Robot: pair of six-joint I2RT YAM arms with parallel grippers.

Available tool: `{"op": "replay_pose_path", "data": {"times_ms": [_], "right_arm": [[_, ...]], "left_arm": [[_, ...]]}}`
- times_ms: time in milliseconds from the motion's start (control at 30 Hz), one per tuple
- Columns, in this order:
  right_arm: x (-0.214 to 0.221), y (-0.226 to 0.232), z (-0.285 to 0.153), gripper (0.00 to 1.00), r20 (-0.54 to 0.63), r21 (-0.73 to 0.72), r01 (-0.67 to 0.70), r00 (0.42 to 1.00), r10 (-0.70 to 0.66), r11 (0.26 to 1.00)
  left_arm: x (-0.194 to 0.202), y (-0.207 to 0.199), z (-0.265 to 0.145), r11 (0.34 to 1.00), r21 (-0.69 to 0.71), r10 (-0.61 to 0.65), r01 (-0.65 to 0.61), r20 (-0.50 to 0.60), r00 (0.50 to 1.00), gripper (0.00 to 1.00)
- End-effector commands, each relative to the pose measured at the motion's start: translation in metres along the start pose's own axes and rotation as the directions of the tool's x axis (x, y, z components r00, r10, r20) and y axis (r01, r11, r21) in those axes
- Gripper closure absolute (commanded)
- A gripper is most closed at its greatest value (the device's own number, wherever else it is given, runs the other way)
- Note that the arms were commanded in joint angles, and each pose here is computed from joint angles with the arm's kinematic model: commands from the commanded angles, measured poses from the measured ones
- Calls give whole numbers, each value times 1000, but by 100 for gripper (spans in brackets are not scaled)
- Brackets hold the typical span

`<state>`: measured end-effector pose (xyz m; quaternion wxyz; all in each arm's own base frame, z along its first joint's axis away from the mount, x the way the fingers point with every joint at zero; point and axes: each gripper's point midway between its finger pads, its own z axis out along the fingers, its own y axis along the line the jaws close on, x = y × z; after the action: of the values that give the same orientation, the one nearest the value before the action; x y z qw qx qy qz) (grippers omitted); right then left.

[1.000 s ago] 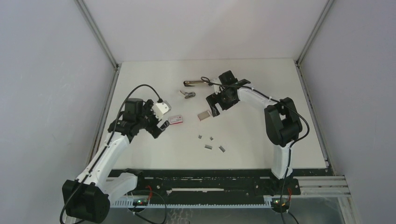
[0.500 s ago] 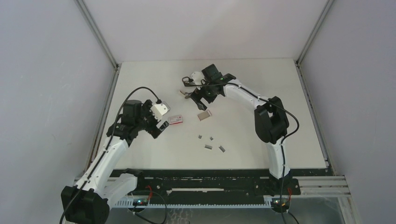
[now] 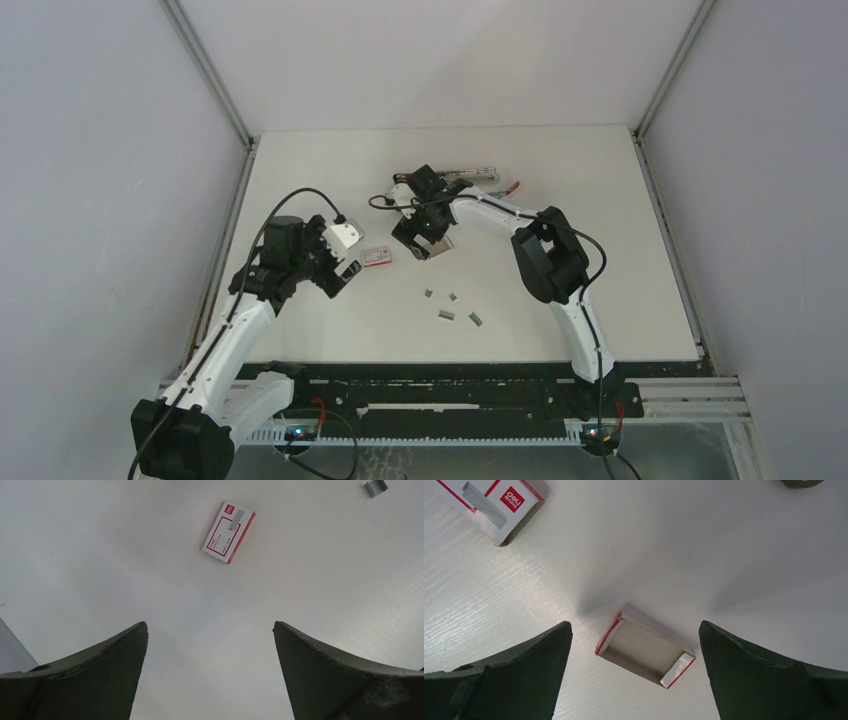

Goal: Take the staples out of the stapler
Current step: Move the staple box to the center of the board.

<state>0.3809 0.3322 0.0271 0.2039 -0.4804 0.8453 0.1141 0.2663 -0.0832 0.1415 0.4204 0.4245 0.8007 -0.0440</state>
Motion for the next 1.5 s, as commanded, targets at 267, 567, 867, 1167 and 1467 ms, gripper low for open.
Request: {"op": "replay_pose_path", "data": {"times_ms": [267,567,867,1167,1467], "right_arm": [[-8,-4,3,16,17,9,-15,1000,15,1000],[6,-10,2,30,-16,2,-53,998,53,999],[35,-20,-17,39,-37,37,-117,992,118,992],[72,-34,-30,40,-66,119,-181,980,190,976],[73,-46,-47,39,-33,137,-216,974,223,967]], "left_arm": [[-3,1,2,1000,-10,4,-4,26,1000,0],[-2,-1,3,1000,-4,6,-6,25,1000,0],[-1,-2,4,1000,4,5,-5,23,1000,0],[-2,-3,4,1000,8,3,-3,24,1000,0],[-2,-3,5,1000,12,0,0,24,1000,0]]}}
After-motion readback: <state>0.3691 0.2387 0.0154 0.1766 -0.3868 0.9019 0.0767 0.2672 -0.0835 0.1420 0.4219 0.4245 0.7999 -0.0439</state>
